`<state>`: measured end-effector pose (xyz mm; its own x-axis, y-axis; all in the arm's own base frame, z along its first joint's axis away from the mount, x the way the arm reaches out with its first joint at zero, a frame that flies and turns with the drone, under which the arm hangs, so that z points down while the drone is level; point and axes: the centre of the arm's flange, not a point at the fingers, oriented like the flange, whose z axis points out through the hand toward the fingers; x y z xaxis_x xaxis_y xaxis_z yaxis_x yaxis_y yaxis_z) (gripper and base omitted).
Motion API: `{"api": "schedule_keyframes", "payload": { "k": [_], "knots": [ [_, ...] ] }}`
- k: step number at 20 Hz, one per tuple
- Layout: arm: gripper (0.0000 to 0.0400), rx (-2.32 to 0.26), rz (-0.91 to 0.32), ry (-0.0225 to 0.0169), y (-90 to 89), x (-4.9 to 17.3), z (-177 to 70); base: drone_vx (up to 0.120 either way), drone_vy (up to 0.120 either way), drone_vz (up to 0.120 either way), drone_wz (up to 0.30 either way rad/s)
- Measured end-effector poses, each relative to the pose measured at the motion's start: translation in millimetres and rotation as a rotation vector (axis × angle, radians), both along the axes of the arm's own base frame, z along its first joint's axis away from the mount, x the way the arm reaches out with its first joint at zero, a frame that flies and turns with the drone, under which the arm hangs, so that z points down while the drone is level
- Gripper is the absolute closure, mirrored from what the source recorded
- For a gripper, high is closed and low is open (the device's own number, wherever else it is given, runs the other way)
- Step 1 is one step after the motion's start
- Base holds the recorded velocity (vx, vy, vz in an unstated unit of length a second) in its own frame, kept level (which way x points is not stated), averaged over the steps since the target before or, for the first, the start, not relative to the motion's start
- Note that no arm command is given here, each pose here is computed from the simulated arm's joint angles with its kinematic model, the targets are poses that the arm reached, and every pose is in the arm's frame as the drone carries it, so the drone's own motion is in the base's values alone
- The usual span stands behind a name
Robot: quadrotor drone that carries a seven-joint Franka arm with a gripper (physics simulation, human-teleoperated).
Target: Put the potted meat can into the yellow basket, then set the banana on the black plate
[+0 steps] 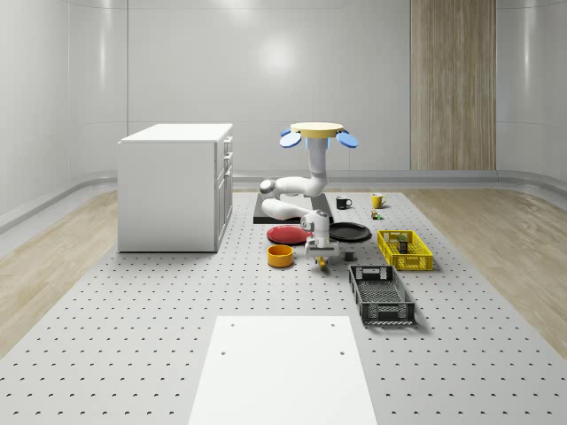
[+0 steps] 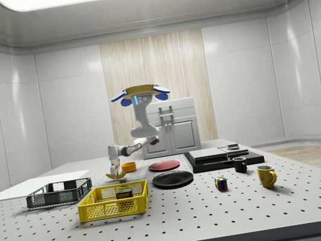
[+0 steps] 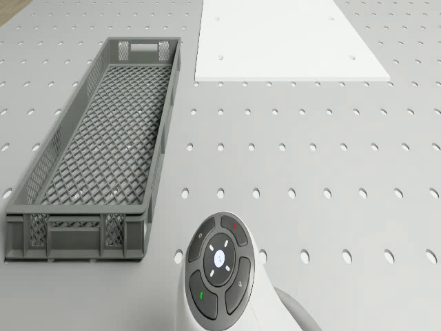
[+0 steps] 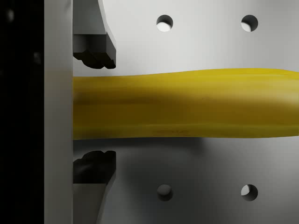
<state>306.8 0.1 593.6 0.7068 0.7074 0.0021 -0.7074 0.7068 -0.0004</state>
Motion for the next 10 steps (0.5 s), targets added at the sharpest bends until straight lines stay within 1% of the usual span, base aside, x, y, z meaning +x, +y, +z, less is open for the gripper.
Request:
{"api": "schedule_keyframes", "payload": {
  "k": [2, 3, 6, 10],
  "knots": [
    [0.0203, 0.0, 0.0, 0.0, 0.0, 0.0, 1.2, 0.0, 0.0, 0.0, 0.0],
    [0.0207, -0.001, -0.001, 0.0002, 0.0, 0.0, 1.6, 0.0, 0.0, 0.0, 0.0],
    [0.021, -0.003, -0.003, 0.0011, 0.2, 0.1, 1.3, 0.0, 0.0, 0.0, 0.0],
    [0.021, -0.005, 0.018, 0.0018, 0.3, 0.1, -9.5, 0.0, 0.0, 0.0, 0.0]
  ]
}}
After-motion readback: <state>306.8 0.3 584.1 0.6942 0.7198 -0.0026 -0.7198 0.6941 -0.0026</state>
